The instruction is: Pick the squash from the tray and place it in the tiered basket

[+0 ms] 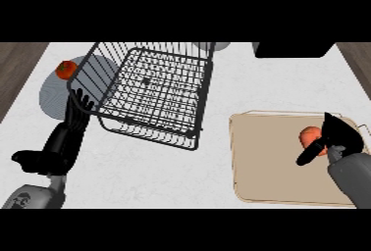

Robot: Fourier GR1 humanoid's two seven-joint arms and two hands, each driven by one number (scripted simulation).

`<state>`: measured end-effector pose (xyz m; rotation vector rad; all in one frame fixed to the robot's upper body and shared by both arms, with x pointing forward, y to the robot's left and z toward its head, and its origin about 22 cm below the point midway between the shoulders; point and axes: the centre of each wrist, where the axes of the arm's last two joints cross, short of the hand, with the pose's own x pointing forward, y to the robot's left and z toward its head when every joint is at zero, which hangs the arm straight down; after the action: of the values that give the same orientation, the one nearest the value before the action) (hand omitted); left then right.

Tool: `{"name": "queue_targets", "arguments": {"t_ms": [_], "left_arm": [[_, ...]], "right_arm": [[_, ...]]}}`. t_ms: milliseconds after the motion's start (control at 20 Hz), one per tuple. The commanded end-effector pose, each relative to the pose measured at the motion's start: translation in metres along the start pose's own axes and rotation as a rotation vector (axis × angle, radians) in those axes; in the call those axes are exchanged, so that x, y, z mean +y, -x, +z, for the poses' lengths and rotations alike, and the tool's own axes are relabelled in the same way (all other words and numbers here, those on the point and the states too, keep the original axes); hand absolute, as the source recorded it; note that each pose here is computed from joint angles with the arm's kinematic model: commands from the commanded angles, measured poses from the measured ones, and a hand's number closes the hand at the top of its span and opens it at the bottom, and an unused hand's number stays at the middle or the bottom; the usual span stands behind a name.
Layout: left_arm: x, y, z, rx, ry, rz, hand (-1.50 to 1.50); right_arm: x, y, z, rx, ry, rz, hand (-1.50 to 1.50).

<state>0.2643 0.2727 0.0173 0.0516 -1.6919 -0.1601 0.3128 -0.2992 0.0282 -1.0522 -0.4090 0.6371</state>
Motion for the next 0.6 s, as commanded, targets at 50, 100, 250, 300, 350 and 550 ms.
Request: {"name": "queue_targets", "arguments": {"t_ms": [50, 100, 250, 300, 350, 550], "left_arm": [[-0.055, 0.031, 0.015, 0.125, 0.129, 0.049, 0.00], [-0.032, 0.026, 0.006, 0.140, 0.136, 0.039, 0.00], [-0.026, 0.039, 0.008, 0.141, 0.115, 0.044, 0.00], [-0.036, 0.030, 0.002, 0.120, 0.122, 0.044, 0.00], [-0.036, 0.034, 0.004, 0.128, 0.130, 0.033, 0.00], [-0.036, 0.018, -0.002, 0.142, 0.121, 0.038, 0.00]], "right_arm": [[0.018, 0.009, -0.005, 0.040, 0.006, -0.019, -1.50], [0.021, 0.003, -0.009, 0.014, -0.018, -0.027, -1.50], [0.017, -0.004, -0.001, -0.100, 0.074, -0.119, 1.50], [0.020, -0.002, -0.004, -0.120, 0.100, -0.095, 1.50], [0.013, -0.011, -0.004, -0.121, 0.104, -0.100, 1.50], [0.020, -0.011, -0.003, -0.131, 0.120, -0.103, 1.50]]}}
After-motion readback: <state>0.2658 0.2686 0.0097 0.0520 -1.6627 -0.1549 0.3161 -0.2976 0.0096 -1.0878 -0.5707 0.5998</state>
